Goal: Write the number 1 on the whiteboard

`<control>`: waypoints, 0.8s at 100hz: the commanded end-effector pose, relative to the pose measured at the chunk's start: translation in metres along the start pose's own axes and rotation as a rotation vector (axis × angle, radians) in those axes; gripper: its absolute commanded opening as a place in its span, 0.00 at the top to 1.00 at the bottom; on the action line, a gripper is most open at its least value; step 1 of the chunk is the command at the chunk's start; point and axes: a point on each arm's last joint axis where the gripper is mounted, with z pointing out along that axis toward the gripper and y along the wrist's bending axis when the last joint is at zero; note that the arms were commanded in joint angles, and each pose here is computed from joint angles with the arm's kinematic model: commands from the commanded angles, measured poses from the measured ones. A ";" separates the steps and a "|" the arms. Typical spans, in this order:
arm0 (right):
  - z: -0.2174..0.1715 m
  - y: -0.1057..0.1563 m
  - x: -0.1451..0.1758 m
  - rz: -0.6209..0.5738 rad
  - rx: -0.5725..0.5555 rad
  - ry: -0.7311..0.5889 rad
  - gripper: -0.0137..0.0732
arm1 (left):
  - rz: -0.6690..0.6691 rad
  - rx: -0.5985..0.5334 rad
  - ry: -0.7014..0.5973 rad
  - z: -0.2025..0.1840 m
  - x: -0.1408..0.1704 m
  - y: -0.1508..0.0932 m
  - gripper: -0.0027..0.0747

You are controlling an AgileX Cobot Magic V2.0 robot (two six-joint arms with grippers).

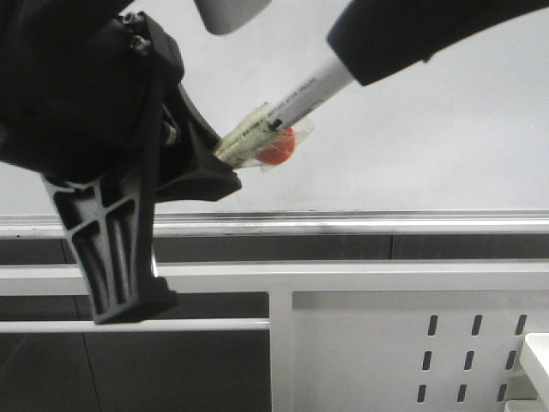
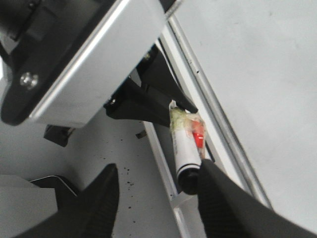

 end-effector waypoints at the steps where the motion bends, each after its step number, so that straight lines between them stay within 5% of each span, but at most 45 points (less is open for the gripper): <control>1: 0.002 -0.006 -0.011 0.000 0.037 -0.052 0.47 | -0.015 -0.006 -0.112 -0.011 -0.023 0.011 0.99; 57: 0.007 -0.014 -0.012 -0.033 0.104 -0.062 0.48 | -0.015 0.015 -0.130 -0.011 -0.025 0.010 0.99; 69: 0.007 -0.013 -0.011 -0.033 0.092 -0.053 0.61 | -0.016 0.014 -0.131 -0.011 -0.025 0.010 0.99; 80: 0.007 -0.012 -0.010 -0.033 0.083 -0.046 0.89 | -0.014 0.011 -0.136 -0.012 -0.026 0.011 0.99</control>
